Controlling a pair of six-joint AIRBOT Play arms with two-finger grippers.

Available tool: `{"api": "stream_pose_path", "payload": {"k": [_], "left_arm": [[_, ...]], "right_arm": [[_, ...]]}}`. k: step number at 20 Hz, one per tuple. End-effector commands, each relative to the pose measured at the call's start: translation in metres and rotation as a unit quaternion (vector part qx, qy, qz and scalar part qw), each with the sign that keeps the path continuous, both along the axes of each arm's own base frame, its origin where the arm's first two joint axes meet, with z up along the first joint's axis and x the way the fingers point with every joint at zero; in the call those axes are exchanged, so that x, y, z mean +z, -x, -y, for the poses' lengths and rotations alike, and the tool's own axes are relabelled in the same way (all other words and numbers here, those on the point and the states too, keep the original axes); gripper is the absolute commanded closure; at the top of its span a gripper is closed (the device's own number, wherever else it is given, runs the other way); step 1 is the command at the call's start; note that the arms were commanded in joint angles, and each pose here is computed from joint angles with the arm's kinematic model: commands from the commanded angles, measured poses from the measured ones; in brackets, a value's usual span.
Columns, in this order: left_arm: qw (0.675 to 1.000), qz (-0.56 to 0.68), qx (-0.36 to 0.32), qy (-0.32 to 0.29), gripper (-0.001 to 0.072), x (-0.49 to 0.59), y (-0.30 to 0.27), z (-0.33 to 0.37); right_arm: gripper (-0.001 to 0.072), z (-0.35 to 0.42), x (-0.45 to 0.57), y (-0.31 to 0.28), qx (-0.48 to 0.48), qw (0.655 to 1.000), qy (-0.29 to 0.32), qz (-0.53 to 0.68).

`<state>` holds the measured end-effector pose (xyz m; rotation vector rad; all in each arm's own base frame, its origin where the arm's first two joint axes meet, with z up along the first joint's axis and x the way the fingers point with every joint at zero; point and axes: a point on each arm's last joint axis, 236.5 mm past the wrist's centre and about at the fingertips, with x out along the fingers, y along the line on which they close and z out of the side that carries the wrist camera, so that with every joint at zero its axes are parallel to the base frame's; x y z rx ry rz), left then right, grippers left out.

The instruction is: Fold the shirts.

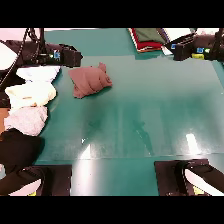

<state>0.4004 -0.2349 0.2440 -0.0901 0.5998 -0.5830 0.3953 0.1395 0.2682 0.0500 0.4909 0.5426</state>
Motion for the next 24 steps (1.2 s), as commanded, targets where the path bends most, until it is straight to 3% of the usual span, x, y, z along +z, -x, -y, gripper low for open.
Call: {"api": "stream_pose_path", "payload": {"k": [1, 12, 13, 14, 19, 24], "left_arm": [[1.0, -0.001, 0.0, -0.001, 0.0681, -0.001, 0.0, 0.0], [0.998, 0.053, 0.02, 0.009, 0.0661, 0.019, -0.018, -0.004], [0.997, 0.07, 0.03, -0.004, 0.0356, 0.018, -0.027, -0.009], [0.997, 0.06, 0.047, -0.007, 0.01, 0.008, -0.038, -0.015], [0.987, -0.124, 0.083, -0.064, 0.0096, -0.149, -0.081, -0.03], [0.96, -0.245, 0.095, -0.1, 0.0096, -0.282, -0.088, -0.027]], "right_arm": [[0.0693, -0.001, 0.0, 0.0, 0.001, 1.0, -0.001, 0.0], [0.0693, -0.001, -0.002, -0.001, 0.001, 1.0, -0.001, -0.003], [0.0693, -0.001, -0.002, -0.001, 0.001, 1.0, -0.001, -0.003], [0.0693, -0.001, -0.002, -0.001, 0.001, 1.0, -0.001, -0.003], [0.0693, -0.003, 0.0, 0.0, 0.004, 1.0, -0.009, -0.004], [0.0693, -0.003, 0.002, -0.001, 0.001, 1.0, -0.01, 0.001]]}}
